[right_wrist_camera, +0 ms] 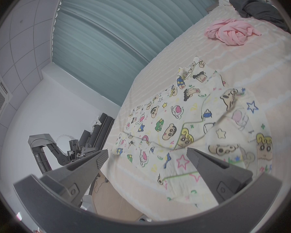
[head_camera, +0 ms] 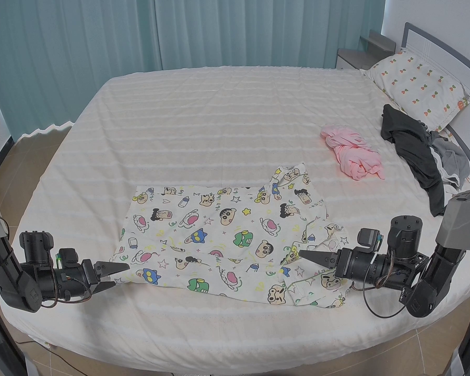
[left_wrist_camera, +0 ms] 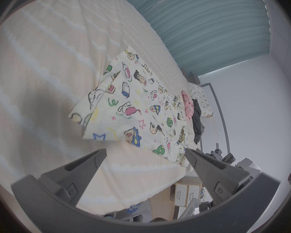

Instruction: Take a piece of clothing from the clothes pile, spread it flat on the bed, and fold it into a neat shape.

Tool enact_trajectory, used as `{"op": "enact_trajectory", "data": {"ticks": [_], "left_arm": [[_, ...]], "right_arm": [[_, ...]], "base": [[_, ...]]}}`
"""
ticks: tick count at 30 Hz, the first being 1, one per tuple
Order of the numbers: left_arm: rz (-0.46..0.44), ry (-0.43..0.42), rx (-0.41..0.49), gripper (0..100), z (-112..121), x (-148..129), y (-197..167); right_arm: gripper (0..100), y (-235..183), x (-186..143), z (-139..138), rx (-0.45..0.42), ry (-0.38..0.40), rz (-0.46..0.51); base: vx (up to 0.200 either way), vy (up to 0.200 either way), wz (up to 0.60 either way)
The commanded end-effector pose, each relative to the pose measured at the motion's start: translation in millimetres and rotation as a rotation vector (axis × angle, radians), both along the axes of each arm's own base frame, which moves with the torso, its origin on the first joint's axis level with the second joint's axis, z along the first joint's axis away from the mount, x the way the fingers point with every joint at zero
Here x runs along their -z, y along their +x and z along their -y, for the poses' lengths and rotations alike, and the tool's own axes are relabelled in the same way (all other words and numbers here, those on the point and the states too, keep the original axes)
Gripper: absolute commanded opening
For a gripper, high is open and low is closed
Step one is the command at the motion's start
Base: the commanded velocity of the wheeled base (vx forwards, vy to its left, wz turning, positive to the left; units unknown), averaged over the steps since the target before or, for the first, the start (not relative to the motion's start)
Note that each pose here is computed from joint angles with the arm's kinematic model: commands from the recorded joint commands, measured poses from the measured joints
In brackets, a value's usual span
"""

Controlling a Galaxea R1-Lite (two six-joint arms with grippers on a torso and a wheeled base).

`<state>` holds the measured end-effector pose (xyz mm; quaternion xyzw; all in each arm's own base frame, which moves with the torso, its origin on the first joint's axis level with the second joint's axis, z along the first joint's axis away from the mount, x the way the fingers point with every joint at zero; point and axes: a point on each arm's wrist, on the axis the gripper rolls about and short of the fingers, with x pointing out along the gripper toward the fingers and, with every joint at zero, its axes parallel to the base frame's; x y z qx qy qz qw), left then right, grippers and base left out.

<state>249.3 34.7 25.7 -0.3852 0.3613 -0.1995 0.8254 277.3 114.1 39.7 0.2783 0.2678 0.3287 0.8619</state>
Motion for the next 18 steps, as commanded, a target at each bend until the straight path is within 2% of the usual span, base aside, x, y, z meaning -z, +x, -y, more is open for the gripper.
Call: {"op": "enact_trajectory", "data": {"ticks": [1, 9, 14, 18], "left_arm": [[0.008, 0.003, -0.001, 100, 0, -1, 1], [0.008, 0.003, 0.001, 100, 0, -1, -1], [0.023, 0.007, 0.002, 100, 0, -5, -3], [0.068, 0.011, 0.011, 100, 2, -12, -10]], "right_arm": [[100, 0, -1, 0, -0.001, 0.001, 0.004], [100, 0, -2, 0, -0.001, 0.003, 0.008], [100, 0, -2, 0, -0.001, 0.003, 0.008], [100, 0, -2, 0, -0.001, 0.003, 0.008]], "base": [[0.2, 0.0, 0.0], [0.2, 0.0, 0.0], [0.0, 0.0, 0.0], [0.0, 0.0, 0.0]]}}
